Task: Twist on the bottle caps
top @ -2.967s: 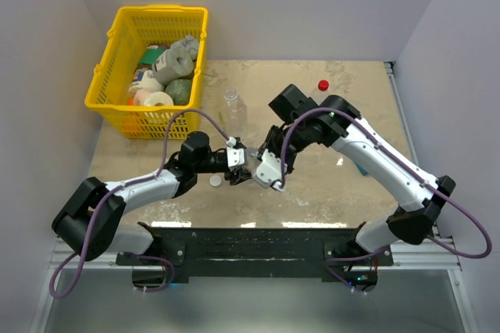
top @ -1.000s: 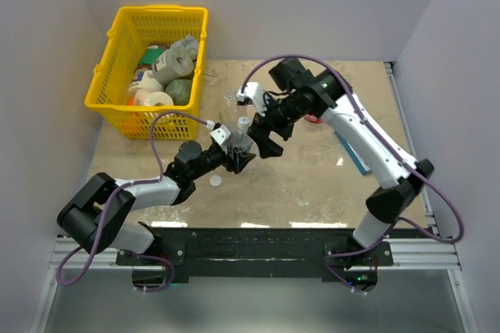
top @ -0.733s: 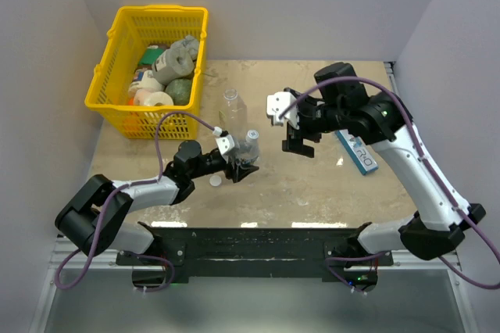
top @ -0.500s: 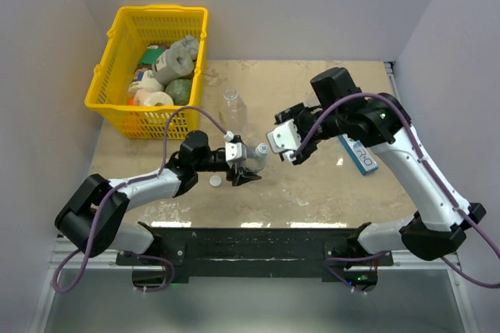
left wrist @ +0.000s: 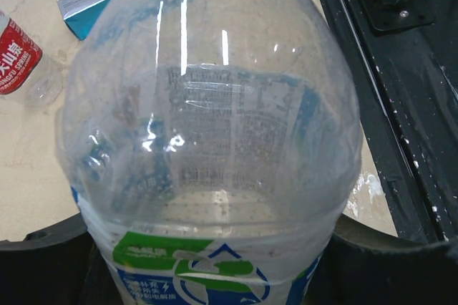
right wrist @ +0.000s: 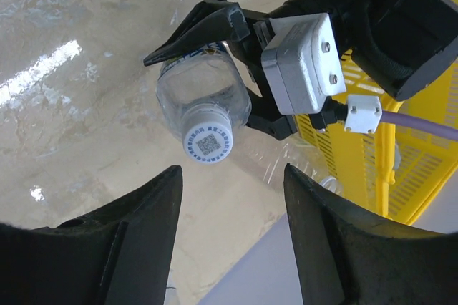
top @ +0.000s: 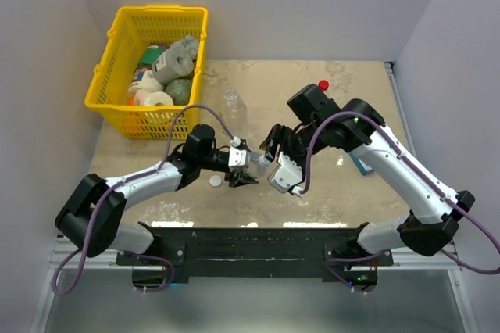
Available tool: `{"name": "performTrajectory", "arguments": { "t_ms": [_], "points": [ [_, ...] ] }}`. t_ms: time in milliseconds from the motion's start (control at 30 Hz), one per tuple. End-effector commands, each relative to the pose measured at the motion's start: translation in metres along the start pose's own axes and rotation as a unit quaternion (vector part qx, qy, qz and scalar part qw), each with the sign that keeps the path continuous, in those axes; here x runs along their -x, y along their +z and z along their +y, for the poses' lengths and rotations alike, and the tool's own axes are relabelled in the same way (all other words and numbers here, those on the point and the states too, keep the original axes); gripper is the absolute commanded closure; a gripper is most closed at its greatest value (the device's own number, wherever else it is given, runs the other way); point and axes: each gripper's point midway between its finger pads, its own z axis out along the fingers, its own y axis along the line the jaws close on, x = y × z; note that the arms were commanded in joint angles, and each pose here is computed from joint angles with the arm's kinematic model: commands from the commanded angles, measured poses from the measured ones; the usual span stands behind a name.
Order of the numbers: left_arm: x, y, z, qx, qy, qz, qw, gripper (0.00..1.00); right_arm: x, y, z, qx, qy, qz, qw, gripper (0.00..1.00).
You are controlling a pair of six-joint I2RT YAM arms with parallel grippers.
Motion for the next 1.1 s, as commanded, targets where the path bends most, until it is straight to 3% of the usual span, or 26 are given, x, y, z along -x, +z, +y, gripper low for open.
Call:
{"name": "performTrajectory", "arguments": {
  "t_ms": [0,733,867,900,1000,1067],
  "points": [
    [0.016,0.001,0.009,-0.006,0.034,-0.015,0.999,1.00,0.018,0.005,0.024,0.043,-0.033,-0.027,0.998,0.41],
    [0.014,0.001,0.013,-0.003,0.053,-0.008,0.999,1.00,0.004,0.027,0.034,0.089,-0.033,-0.016,0.995,0.59],
    [0.016,0.001,0.016,0.002,0.057,-0.008,0.998,1.00,0.001,0.029,0.036,0.096,-0.023,-0.009,0.995,0.69],
    [0.015,0.000,0.018,0.011,0.057,-0.003,0.998,1.00,-0.001,0.032,0.035,0.099,-0.014,-0.008,0.995,0.75],
    [0.014,-0.004,0.036,0.068,0.056,0.006,0.996,1.00,-0.011,0.040,0.034,0.109,0.072,0.005,0.991,0.81],
    [0.019,-0.008,0.045,0.100,0.064,-0.001,0.993,1.00,-0.014,0.045,0.036,0.112,0.179,0.015,0.977,0.83]
  ]
}}
